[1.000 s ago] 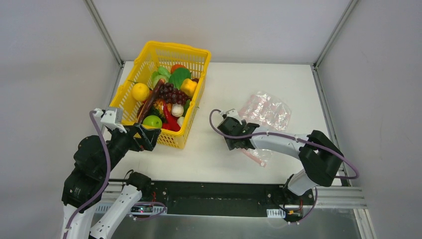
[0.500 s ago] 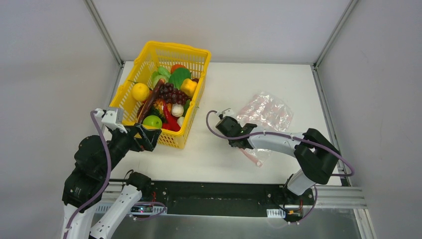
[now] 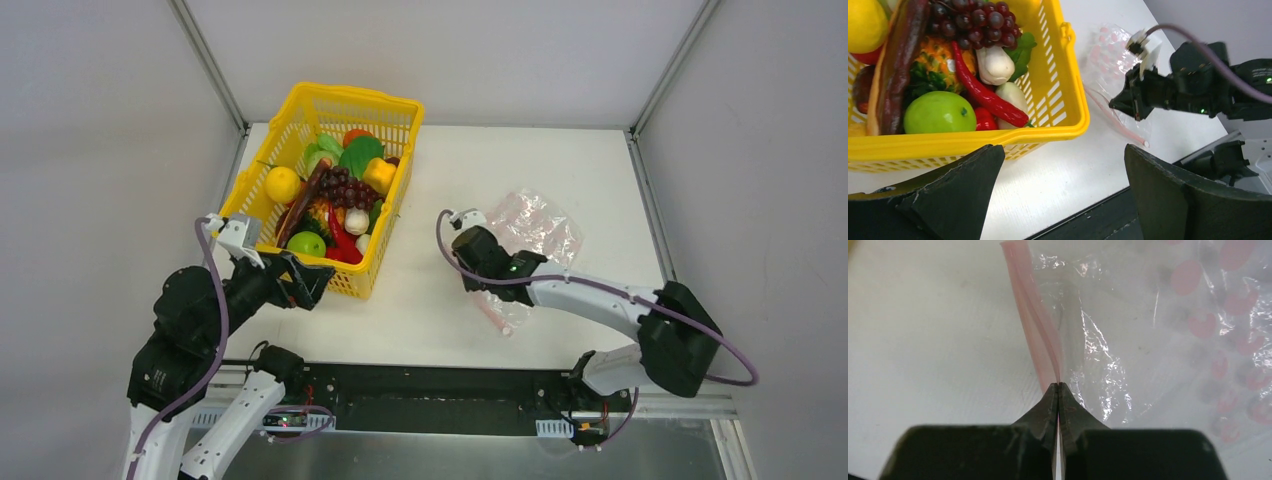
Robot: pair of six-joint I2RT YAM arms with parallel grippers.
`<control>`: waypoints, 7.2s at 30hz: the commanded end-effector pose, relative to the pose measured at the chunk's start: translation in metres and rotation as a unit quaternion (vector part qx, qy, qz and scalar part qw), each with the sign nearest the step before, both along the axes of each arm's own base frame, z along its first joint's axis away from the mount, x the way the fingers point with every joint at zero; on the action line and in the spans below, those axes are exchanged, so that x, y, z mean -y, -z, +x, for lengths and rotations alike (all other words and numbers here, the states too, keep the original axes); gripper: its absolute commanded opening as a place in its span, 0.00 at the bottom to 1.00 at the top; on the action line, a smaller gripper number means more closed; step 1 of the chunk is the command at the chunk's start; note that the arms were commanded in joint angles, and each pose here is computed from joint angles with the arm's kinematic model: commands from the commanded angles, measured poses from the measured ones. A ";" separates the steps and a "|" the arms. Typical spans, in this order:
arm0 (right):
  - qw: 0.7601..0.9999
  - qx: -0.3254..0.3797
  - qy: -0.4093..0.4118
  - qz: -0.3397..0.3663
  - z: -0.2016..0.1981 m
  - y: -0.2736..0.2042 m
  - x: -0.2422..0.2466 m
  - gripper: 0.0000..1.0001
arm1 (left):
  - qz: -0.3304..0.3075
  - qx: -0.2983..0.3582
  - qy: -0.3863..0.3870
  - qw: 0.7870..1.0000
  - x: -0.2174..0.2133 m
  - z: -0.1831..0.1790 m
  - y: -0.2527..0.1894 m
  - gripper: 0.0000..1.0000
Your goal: Place the food in the zip-top bag and seal the zipper
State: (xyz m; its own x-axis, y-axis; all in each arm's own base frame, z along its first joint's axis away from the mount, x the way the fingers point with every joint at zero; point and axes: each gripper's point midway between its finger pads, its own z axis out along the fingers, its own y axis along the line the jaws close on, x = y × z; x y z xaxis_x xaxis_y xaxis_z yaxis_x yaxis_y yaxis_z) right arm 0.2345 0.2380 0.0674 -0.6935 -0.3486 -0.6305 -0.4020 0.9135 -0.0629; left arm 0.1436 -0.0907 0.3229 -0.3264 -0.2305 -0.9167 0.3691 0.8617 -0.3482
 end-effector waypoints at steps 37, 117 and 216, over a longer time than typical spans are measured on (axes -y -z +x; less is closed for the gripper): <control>0.903 0.035 0.158 0.399 -0.005 -0.159 0.014 0.00 | -0.045 -0.100 0.171 0.979 0.271 0.074 0.096 0.76; 0.933 0.076 0.166 0.311 -0.006 -0.208 0.006 0.43 | 0.016 -0.105 0.176 0.979 0.286 0.066 0.076 0.00; 0.944 -0.045 0.158 0.287 0.007 -0.172 0.021 0.00 | 0.061 -0.068 0.155 0.984 0.214 0.095 0.019 0.86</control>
State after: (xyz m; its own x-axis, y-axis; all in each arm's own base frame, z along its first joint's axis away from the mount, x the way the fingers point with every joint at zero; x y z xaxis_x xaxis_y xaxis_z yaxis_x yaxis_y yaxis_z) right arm 0.2344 0.2075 0.2325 -0.7742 0.2327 -0.5886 -0.0706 0.8925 0.4456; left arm 0.2450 -0.3182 0.2669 -0.5617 0.0430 -0.8262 0.5286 0.7869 -0.3184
